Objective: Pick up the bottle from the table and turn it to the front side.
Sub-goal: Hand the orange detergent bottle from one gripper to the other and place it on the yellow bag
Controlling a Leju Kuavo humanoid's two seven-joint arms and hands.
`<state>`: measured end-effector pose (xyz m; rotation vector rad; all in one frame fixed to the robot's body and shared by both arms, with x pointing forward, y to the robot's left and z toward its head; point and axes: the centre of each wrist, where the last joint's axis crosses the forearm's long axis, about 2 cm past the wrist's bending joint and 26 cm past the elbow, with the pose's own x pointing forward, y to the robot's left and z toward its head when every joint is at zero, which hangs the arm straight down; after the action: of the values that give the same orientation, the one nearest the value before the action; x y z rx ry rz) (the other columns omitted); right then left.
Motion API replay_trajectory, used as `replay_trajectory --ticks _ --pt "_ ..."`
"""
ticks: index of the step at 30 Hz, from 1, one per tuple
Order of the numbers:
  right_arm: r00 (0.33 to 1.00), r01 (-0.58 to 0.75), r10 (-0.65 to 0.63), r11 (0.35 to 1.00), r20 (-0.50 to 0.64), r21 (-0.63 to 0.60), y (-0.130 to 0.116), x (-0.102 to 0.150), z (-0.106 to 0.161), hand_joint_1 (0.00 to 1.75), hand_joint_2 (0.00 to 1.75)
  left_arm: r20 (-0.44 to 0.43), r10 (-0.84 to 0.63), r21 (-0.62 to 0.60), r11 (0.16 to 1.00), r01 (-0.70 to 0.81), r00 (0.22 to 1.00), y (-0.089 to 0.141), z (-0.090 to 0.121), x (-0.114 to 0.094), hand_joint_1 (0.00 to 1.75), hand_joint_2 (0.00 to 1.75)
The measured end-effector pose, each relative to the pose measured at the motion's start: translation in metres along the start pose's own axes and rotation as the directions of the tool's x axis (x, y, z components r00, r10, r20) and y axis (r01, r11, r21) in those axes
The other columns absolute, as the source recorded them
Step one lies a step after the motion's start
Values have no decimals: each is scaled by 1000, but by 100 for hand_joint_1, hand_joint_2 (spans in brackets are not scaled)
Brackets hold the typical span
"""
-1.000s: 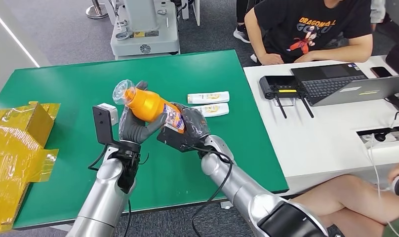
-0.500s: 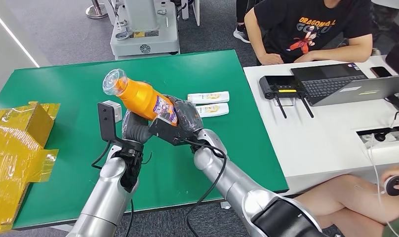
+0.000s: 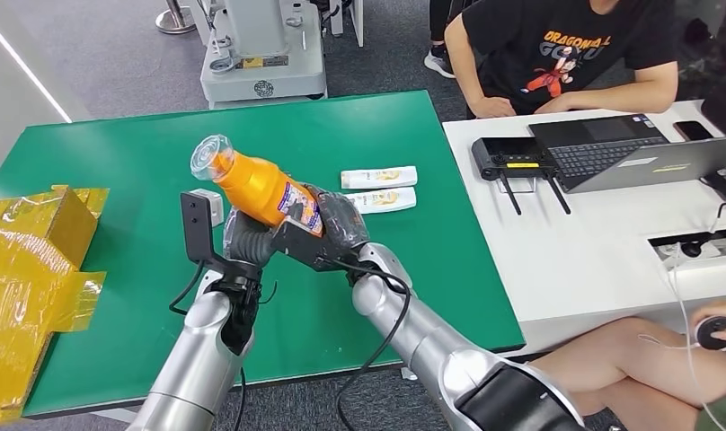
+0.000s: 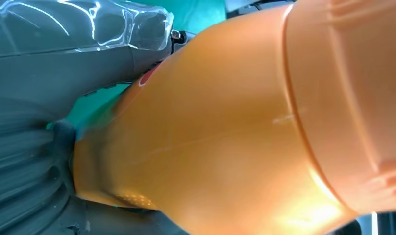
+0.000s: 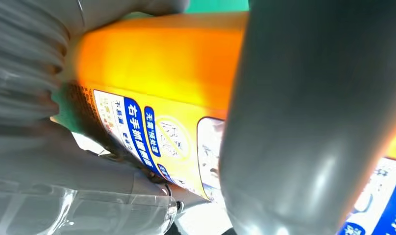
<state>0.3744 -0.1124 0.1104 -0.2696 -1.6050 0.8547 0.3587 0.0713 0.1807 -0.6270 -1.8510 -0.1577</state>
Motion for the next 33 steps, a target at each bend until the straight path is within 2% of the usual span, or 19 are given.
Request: replay_trajectory --ticks 8,10,12,14,24,33 --pt "998 -30 31 999 -51 24 9 -9 9 175 175 -24 2 17 1000 -2 1000 1 8 -7 175 175" --pt "997 -44 45 999 -61 25 10 -12 12 167 175 -31 6 22 1000 -6 1000 2 11 -9 175 175" --pt "996 -57 58 998 -68 23 10 -15 14 79 175 -37 11 27 1000 -10 999 2 14 -12 175 175" --pt "995 -67 68 998 -77 17 9 -19 16 0 175 -42 13 30 999 -11 999 2 16 -13 175 175" --pt "990 -101 99 995 -98 -16 8 -38 29 0 175 -42 13 28 1000 -12 999 3 17 -13 175 175" --pt "991 -117 113 991 -65 -58 4 -40 29 0 175 -24 11 41 999 -10 1000 6 15 -10 175 175"
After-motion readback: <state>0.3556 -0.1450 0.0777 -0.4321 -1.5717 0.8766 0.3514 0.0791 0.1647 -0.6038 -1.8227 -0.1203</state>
